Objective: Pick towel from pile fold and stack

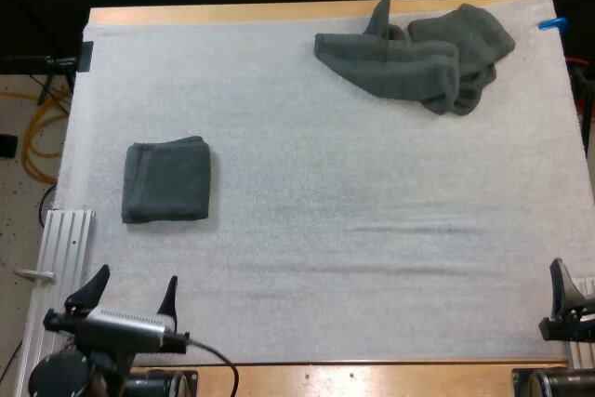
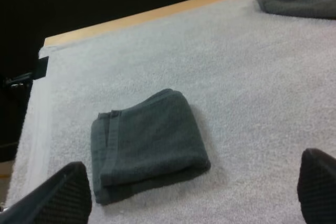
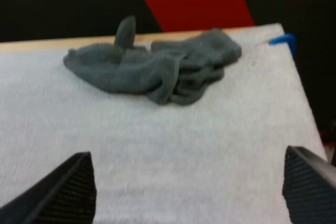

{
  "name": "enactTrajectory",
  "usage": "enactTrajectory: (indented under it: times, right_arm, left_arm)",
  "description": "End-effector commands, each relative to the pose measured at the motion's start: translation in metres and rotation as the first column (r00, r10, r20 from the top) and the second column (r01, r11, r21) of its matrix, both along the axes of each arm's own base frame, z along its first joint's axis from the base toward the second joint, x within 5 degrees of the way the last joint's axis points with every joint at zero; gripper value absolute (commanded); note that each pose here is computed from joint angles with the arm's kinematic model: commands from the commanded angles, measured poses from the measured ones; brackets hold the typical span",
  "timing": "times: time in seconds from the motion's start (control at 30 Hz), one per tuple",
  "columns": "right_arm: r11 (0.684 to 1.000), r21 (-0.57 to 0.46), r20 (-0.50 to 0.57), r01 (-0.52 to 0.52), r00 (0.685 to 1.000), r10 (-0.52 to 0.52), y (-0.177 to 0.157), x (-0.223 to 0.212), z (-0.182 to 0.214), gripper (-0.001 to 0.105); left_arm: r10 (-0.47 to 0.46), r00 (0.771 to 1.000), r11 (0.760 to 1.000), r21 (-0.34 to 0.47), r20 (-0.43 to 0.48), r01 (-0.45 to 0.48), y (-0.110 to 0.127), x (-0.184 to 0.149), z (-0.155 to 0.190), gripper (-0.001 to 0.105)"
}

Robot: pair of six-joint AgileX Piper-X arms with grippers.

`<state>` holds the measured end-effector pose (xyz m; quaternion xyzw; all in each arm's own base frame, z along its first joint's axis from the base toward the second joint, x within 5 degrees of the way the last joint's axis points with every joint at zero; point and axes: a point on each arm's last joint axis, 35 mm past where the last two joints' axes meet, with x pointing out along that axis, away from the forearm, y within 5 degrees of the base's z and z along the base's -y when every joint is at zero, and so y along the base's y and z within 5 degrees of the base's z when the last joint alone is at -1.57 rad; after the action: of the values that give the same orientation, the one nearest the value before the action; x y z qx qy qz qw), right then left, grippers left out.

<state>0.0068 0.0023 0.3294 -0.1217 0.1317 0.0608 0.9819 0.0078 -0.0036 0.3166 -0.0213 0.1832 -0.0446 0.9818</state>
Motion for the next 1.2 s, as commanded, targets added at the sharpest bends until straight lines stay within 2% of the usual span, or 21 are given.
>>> enactTrajectory:
  times: [0.0,0.17,0.37,1.17]
  right_arm:
    - [1.0,-0.013,0.027,-0.011,1.0,0.012,0.001,0.007,0.002,0.071]
    - [1.0,-0.013,0.008,-0.012,1.0,0.012,0.001,0.014,-0.008,0.071]
    - [1.0,-0.015,-0.14,-0.014,0.99,0.011,0.001,0.021,-0.037,0.071]
    - [1.0,-0.008,-0.135,-0.008,0.991,0.006,0.001,0.022,-0.037,0.071]
  left_arm:
    - [0.007,1.0,1.0,-0.005,0.004,-0.007,0.0,0.009,-0.004,0.077]
    - [0.029,0.998,0.997,-0.063,-0.058,-0.033,0.0,0.022,-0.026,0.077]
    - [0.034,0.998,0.996,-0.079,-0.051,-0.038,0.0,0.024,-0.028,0.077]
    - [0.034,0.998,0.996,-0.079,-0.051,-0.038,0.0,0.024,-0.028,0.077]
